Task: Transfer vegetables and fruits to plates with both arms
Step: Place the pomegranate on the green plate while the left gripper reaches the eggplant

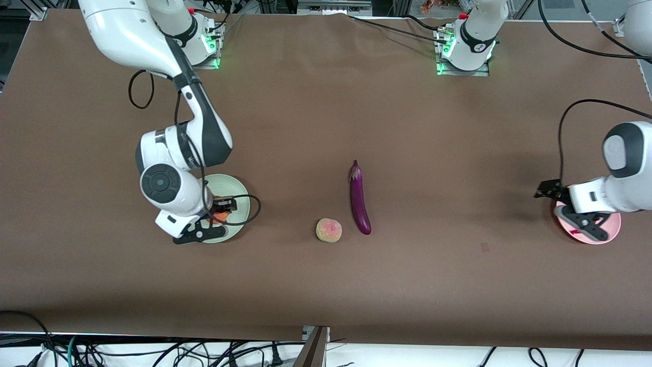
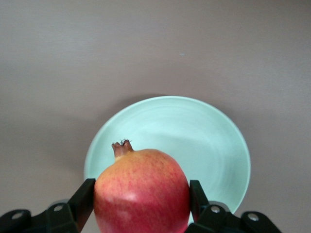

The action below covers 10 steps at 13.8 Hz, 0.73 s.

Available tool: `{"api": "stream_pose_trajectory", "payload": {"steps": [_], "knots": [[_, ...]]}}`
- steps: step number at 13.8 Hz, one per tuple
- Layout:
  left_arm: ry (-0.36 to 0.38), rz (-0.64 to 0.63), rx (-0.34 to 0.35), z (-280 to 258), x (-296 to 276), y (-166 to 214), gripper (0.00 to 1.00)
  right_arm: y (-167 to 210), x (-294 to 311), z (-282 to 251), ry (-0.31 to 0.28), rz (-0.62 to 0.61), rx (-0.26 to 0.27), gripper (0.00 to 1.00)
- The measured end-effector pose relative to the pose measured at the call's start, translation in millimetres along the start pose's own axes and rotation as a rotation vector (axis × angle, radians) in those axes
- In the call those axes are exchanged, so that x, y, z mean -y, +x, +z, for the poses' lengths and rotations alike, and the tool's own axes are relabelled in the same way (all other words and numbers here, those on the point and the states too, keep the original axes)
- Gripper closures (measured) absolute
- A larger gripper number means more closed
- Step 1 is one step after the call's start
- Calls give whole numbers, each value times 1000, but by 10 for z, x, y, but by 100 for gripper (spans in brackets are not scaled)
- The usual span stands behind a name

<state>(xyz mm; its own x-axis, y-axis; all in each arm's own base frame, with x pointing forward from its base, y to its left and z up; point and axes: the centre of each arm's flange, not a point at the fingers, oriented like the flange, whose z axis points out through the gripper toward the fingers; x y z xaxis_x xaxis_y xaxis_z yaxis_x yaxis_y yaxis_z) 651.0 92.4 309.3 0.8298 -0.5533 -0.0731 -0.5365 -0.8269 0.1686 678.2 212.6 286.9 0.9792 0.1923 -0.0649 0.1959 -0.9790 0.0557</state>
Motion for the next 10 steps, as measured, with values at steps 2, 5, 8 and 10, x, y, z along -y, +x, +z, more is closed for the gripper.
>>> {"api": "stream_pose_trajectory", "payload": {"steps": [2, 5, 8, 10], "knots": [[-41, -79, 30, 51, -597, 401, 0, -37, -125, 303, 1, -1, -13, 18], [-39, -237, 49, 104, -1694, 1020, 0, -100, -309, 599, 2, 2, -12, 17], [-4, -398, -20, 423, -2773, 1562, 0, -105, -329, 602, 3, 4, -18, 8], [4, -475, -95, 737, -3216, 1803, 0, -92, -303, 536, 7, 10, -29, 7]]}}
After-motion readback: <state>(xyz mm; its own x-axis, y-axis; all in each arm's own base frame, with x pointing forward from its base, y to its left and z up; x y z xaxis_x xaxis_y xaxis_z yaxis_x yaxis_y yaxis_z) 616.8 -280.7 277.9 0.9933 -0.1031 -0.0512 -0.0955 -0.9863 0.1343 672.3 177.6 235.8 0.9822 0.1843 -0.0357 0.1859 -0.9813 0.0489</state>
